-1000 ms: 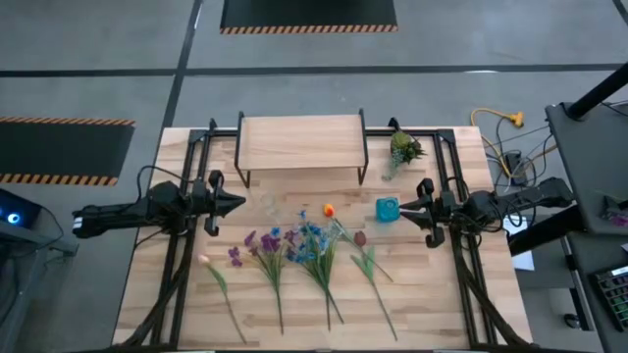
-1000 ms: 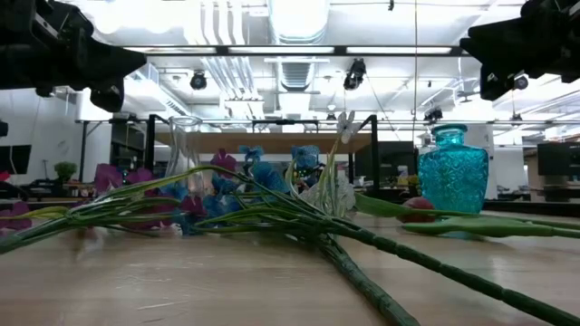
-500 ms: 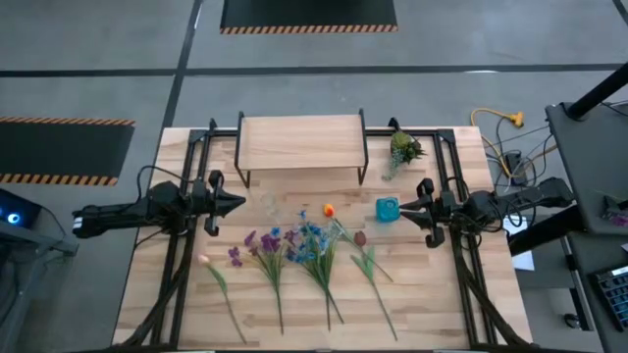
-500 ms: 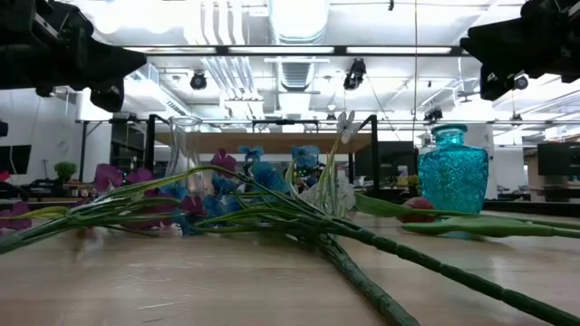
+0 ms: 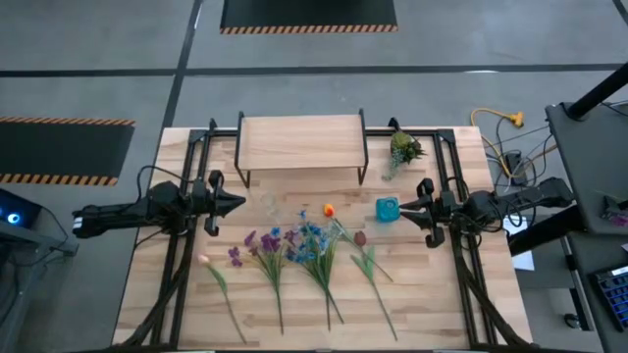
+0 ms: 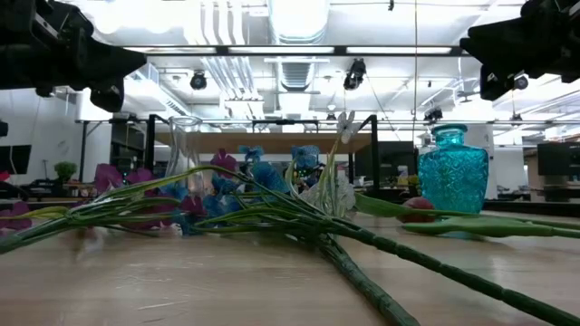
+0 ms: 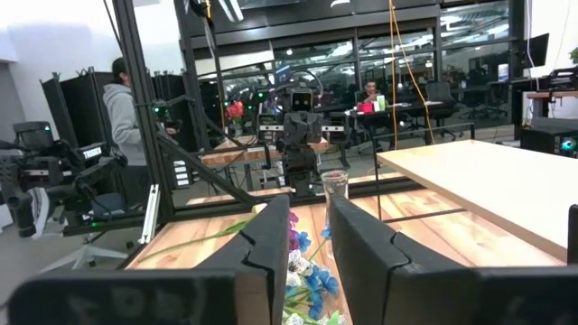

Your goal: Pick and place flowers into a vace then onto a shelf

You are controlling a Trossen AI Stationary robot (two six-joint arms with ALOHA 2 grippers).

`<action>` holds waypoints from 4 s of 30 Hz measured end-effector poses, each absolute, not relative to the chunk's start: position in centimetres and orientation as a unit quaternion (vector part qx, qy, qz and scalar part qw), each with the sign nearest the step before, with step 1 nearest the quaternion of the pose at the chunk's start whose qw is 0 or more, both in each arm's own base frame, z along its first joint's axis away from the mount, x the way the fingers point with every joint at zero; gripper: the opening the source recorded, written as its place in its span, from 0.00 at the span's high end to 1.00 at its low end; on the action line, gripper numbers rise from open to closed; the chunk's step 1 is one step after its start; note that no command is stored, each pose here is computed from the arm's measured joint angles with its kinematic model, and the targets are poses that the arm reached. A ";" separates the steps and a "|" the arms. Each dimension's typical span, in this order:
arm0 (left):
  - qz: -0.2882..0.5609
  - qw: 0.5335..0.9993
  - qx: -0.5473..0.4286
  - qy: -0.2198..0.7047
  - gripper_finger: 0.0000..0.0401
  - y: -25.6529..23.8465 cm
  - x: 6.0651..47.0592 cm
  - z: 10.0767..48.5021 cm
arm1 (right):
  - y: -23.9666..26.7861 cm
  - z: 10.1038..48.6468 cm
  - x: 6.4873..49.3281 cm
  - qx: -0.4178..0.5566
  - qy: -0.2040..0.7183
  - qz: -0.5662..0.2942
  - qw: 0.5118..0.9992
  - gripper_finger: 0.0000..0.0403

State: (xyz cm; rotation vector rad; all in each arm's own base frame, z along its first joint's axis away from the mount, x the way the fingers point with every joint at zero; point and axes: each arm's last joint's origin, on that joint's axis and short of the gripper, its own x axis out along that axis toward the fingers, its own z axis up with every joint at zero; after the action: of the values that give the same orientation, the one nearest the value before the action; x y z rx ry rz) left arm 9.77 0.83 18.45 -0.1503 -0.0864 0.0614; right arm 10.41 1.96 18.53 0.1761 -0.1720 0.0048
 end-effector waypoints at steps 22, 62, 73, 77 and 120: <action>0.031 0.996 -0.075 -0.043 1.00 0.8 9.8 18.5 | 2.0 18.5 10.4 0.088 -0.086 0.002 0.992 0.80; 0.031 0.996 -0.075 -0.043 1.00 0.8 9.8 18.4 | 2.0 18.5 10.4 0.088 -0.086 0.002 0.992 0.83; 0.031 0.996 -0.064 -0.044 1.00 0.8 9.8 18.5 | 2.0 18.5 10.4 0.088 -0.087 0.002 0.992 0.80; 0.031 0.997 -0.064 -0.044 1.00 0.8 9.8 18.5 | 2.0 18.5 10.4 0.088 -0.086 0.002 0.992 0.81; 0.030 0.996 -0.063 -0.051 1.00 0.8 9.9 18.6 | 7.1 25.7 20.9 0.146 0.177 -0.049 0.972 0.64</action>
State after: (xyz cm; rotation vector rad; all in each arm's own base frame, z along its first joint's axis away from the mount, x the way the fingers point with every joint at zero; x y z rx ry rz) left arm 9.86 0.83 18.64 -0.1268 -0.1025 0.0611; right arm 20.85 7.07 25.65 0.2951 0.3571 -0.0986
